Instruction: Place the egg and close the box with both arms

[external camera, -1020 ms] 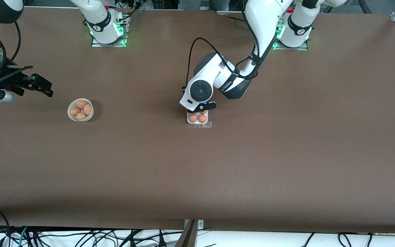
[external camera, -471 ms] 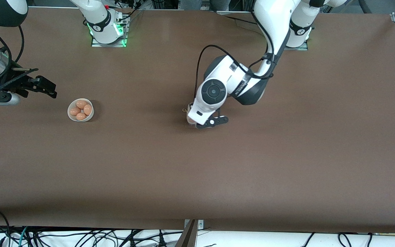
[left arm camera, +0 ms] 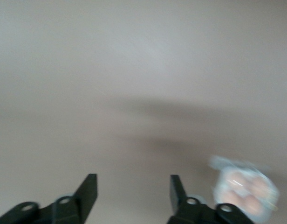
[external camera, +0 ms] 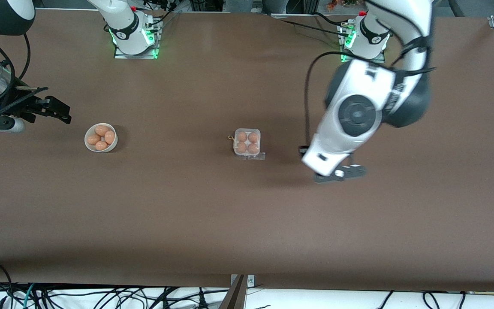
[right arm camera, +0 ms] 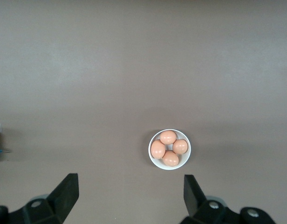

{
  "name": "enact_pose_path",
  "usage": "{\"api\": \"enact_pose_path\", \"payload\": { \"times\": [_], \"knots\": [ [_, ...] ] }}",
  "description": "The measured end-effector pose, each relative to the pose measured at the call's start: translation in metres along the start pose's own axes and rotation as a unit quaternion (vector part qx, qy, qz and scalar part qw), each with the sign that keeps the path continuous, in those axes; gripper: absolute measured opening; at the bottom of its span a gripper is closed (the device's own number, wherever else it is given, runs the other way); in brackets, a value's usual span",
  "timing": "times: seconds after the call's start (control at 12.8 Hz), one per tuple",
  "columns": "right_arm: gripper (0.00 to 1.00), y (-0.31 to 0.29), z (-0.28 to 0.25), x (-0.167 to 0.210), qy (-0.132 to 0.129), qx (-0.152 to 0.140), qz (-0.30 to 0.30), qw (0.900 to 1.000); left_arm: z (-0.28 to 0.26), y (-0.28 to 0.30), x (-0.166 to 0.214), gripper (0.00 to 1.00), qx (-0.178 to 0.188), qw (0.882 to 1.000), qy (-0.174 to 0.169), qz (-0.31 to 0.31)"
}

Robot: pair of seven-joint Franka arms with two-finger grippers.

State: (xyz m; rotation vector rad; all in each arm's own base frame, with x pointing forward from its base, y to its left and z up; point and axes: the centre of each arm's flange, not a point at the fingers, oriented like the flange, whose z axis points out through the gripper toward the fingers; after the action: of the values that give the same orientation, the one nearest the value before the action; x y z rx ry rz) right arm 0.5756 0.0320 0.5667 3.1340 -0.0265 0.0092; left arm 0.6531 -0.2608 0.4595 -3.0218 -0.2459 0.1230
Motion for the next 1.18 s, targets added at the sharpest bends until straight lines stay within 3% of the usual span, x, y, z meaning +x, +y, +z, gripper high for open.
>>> {"api": "enact_pose_path", "payload": {
  "times": [0.16, 0.55, 0.78, 1.1, 1.18],
  "knots": [
    [1.0, 0.0, 0.0, 0.0, 0.0, 0.0, 0.0, 1.0, -0.021, -0.051, 0.019, 0.97, 0.017, 1.0, 0.023, 0.01],
    [1.0, 0.0, 0.0, 0.0, 0.001, 0.0, 0.0, 1.0, -0.051, -0.115, 0.035, 1.0, 0.016, 0.999, 0.046, -0.008],
    [1.0, 0.0, -0.001, 0.0, 0.001, 0.0, 0.0, 1.0, -0.066, -0.187, 0.05, 1.0, 0.002, 0.999, 0.049, 0.002],
    [1.0, 0.001, -0.001, 0.0, 0.001, 0.0, 0.001, 1.0, -0.07, -0.256, 0.061, 1.0, -0.066, 0.997, 0.04, 0.002],
    [1.0, 0.001, -0.001, 0.0, 0.001, 0.0, 0.001, 1.0, -0.07, -0.267, 0.063, 1.0, -0.068, 0.997, 0.042, 0.002]
  ]
}}
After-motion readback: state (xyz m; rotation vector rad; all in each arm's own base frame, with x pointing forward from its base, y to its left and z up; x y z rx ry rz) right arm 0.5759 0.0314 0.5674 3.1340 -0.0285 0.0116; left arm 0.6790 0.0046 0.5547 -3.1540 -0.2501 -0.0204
